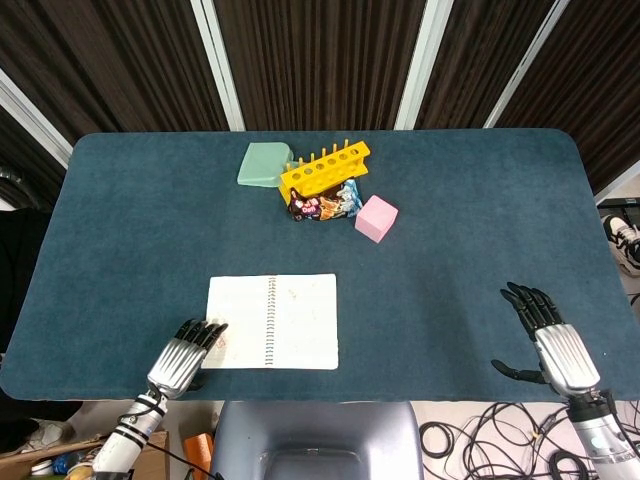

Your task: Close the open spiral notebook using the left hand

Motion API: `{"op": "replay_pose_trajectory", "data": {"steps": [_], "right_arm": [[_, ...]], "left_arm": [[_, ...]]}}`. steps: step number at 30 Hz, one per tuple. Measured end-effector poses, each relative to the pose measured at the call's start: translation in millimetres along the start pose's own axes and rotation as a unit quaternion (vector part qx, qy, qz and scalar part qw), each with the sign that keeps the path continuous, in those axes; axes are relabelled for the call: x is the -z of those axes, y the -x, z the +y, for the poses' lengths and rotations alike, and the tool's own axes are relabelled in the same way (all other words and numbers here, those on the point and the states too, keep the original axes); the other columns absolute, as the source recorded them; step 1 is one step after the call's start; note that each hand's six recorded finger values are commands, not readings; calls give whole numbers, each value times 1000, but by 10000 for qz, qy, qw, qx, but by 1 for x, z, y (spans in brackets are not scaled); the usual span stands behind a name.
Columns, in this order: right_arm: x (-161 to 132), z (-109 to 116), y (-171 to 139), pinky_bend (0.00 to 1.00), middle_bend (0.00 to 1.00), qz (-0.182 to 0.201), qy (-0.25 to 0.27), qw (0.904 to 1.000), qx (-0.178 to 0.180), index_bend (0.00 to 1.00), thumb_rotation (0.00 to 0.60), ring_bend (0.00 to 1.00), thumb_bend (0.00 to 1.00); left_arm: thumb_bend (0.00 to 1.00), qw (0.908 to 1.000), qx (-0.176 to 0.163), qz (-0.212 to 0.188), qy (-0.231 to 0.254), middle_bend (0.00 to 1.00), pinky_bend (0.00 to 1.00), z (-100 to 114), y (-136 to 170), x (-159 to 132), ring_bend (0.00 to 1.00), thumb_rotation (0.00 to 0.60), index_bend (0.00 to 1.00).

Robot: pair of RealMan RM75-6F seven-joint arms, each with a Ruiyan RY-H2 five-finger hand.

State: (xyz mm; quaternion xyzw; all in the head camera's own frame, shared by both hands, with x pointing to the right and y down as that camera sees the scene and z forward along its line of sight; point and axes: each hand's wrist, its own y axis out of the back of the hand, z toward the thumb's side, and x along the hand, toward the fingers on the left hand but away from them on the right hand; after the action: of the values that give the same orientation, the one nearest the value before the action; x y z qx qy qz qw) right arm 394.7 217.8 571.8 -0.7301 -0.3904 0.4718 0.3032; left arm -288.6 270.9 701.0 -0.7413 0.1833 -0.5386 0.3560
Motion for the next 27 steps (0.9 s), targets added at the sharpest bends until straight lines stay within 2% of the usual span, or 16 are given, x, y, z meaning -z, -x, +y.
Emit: {"op": "replay_pose_trajectory", "data": {"steps": [14,22,27], "right_arm": [[4,1,-2,59,29,-41,68,10000,55,39,600,0,0],[7,1,-5,59,29,-70,119,9999,98,39,600,0,0],[7,2,-5,59,29,-73,125,9998,101,39,600,0,0]], "left_arm": [[267,9999,145,53,6,142,141,0,-15,-1,107,600,85],[267,9998,81,137,156,153,159,-2,-29,2,127,600,105],[385,9993,-60,136,353,208,200,-3,-35,2,193,600,183]]}}
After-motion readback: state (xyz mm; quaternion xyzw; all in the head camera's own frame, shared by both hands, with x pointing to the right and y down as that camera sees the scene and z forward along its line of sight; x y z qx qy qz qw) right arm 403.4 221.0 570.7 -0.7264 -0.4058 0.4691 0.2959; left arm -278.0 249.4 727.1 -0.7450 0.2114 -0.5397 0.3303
